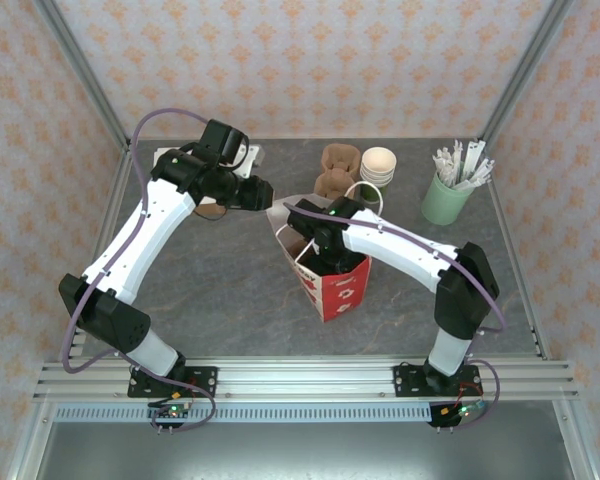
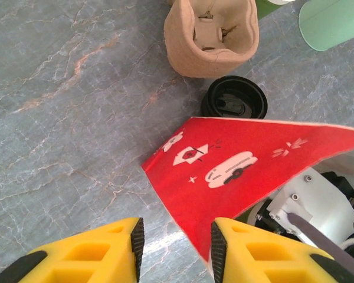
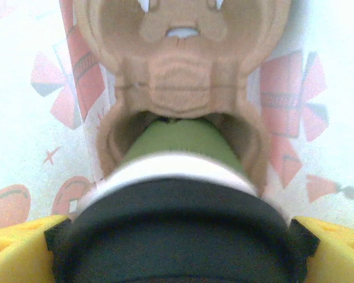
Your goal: Pack the takeout coffee
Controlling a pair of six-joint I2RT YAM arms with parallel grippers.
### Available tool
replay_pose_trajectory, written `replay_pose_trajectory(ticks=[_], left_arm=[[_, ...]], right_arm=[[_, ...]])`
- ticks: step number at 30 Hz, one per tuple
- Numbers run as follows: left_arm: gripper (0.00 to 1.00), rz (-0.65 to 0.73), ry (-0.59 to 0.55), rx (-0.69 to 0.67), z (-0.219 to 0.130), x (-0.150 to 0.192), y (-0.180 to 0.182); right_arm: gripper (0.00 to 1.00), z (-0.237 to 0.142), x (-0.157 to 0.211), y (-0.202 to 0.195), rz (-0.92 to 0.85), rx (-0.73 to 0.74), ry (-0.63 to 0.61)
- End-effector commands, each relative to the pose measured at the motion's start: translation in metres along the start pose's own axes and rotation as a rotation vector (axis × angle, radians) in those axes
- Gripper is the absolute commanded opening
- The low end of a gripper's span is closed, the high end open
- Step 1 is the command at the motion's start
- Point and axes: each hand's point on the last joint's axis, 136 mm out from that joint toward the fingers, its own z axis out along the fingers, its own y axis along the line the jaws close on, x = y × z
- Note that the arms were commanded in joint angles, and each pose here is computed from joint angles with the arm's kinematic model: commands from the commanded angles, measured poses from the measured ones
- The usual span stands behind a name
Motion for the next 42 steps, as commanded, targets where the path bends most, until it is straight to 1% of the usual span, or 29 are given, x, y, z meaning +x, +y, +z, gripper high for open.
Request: replay_pose_trajectory(ticks=[1,6,9,11,22,33,38,39,42], left_arm=[[0.40,0.010,-0.026,-0.011,-0.008,-0.005,-0.002],[0.47,0.007,-0.027,0.005,-0.008,-0.006,-0.005],[0.52,0.005,-0.044,0.016,-0.011,-0.009,-0.007],[0.54,0.005,-0.060,0.014,-0.014,-0.011,-0.008],[0.60,0.010,-0.129,-0.014,-0.033,-0.016,-0.006],[0.63,0.009,-0.156,-0.025,-0.039,-0.017,-0.004],[0.63,0.011,-0.155,-0.031,-0.039,-0.017,-0.003],[0.64,0.012,-0.157,-0.032,-0.040,-0.017,-0.003],[0.64,0.012,-0.159,-0.033,-0.041,-0.017,-0.003]], right_arm=[[0.98,-0.019,-0.004,-0.009,0.025,0.015,-0.068],[0.99,-0.034,-0.007,-0.010,0.033,0.006,-0.103],[0.99,-0.045,-0.009,-0.013,0.037,0.016,-0.123],[0.99,-0.052,-0.009,-0.016,0.041,0.026,-0.136],[0.99,-0.096,-0.010,-0.029,0.050,0.059,-0.211],[1.00,-0.133,-0.005,-0.045,0.026,0.117,-0.261],[0.95,-0.142,-0.004,-0.046,0.009,0.116,-0.275],[0.90,-0.143,-0.004,-0.044,0.004,0.108,-0.279],[0.86,-0.147,-0.002,-0.046,-0.006,0.109,-0.279]])
